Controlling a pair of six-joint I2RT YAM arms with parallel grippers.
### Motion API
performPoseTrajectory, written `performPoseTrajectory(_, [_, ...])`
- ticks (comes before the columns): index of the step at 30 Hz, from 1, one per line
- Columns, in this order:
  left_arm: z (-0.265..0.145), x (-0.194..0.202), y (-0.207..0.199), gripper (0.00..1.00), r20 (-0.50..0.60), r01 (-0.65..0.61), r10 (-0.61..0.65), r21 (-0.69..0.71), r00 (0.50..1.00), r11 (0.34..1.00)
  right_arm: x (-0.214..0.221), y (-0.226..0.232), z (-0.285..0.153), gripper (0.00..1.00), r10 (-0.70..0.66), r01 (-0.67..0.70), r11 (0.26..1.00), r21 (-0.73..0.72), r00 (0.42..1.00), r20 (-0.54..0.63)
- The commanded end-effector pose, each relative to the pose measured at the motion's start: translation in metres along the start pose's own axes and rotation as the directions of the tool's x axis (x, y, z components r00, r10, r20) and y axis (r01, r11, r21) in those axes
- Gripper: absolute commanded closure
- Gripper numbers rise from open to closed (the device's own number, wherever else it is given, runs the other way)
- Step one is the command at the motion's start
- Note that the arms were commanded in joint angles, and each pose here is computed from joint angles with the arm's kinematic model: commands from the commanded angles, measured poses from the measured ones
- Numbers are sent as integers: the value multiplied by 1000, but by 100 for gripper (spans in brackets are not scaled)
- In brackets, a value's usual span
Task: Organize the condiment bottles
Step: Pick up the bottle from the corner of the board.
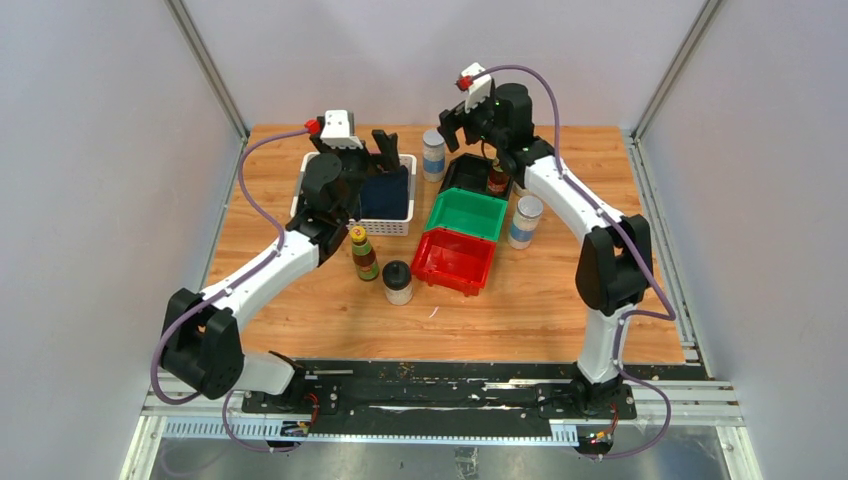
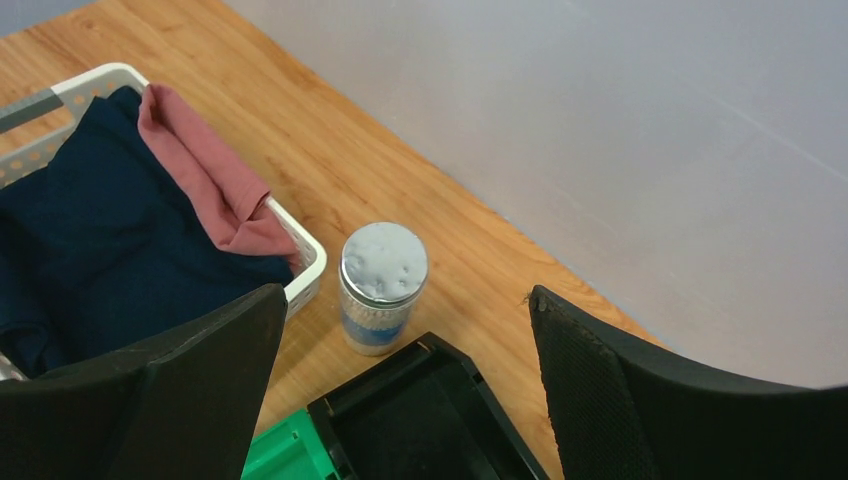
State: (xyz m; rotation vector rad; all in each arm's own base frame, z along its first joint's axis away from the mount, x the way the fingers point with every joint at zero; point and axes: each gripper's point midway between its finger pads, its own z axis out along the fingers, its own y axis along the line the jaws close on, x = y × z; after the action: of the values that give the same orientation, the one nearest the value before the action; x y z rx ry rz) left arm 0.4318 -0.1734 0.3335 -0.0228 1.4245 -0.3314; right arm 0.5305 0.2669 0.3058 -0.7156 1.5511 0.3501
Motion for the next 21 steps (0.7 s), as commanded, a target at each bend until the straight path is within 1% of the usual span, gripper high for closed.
performPoseTrajectory(1, [-4,-12,5,0,-37,5,-7,-48,999,999,10,20,16,5,-9,7,998,-56,999,-36])
performPoseTrajectory(11, [-1,-3,5,0,-96,13,-19,-68,995,998,47,37,49,5,15,-24,995,-95,995,-98])
performPoseTrajectory(21, [1,10,7,0,-126,12,-22,-79,992,997,67,43,79,4,85,-96,990,-104,991,-105])
